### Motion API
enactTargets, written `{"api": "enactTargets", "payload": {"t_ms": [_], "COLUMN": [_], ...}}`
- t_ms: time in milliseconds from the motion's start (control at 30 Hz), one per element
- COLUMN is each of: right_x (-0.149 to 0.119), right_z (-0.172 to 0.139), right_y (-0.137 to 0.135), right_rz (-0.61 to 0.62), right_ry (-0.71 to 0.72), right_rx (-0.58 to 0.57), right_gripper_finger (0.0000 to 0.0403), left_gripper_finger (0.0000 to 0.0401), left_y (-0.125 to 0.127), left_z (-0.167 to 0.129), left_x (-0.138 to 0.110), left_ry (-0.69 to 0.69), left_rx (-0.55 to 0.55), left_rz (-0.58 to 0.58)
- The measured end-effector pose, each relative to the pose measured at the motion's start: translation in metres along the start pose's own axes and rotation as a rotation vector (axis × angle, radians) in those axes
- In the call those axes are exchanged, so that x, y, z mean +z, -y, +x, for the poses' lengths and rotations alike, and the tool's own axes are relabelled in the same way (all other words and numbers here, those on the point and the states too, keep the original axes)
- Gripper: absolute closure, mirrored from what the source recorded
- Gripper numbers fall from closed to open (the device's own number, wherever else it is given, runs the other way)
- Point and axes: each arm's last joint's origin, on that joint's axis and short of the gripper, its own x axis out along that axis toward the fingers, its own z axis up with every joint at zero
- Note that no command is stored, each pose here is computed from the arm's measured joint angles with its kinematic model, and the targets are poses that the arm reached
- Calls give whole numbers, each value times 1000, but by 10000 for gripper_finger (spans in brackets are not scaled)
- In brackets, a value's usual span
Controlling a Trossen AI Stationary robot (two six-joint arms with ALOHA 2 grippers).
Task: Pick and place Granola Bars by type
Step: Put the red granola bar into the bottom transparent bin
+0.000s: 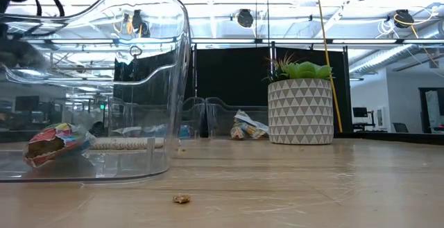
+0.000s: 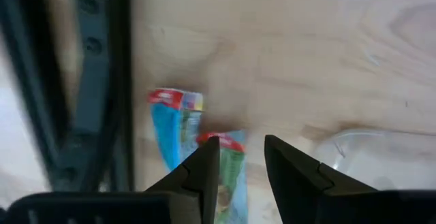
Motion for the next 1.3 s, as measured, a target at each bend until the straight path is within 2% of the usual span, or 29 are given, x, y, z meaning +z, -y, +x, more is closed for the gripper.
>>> {"api": "enactTargets", "payload": {"t_ms": [167, 333, 633, 733, 867, 1100, 1300], "right_x": [0, 0, 0, -1, -1, -2, -4], "right_z": [0, 0, 0, 0, 0, 0, 0], "right_y": [0, -1, -1, -2, -3, -3, -3], "right_rz": [28, 43, 20, 12, 12, 3, -12], "right_ry": [-1, -5, -9, -14, -17, -27, -49], "right_rx": [6, 29, 40, 76, 89, 108, 105], "right_gripper_finger": [195, 195, 195, 195, 195, 195, 195], "left_gripper_finger": [279, 279, 279, 279, 279, 279, 278], "left_y": [-3, -9, -1, 1, 3, -1, -1], "left_z": [9, 9, 8, 8, 8, 8, 14], "left_x": [4, 10, 15, 15, 13, 15, 11], "left_ry": [-5, 52, 126, 115, 92, 100, 57], "left_rx": [35, 94, -14, -25, -45, 5, 121], "left_rz": [-32, -32, -79, -133, -127, -224, -217]}}
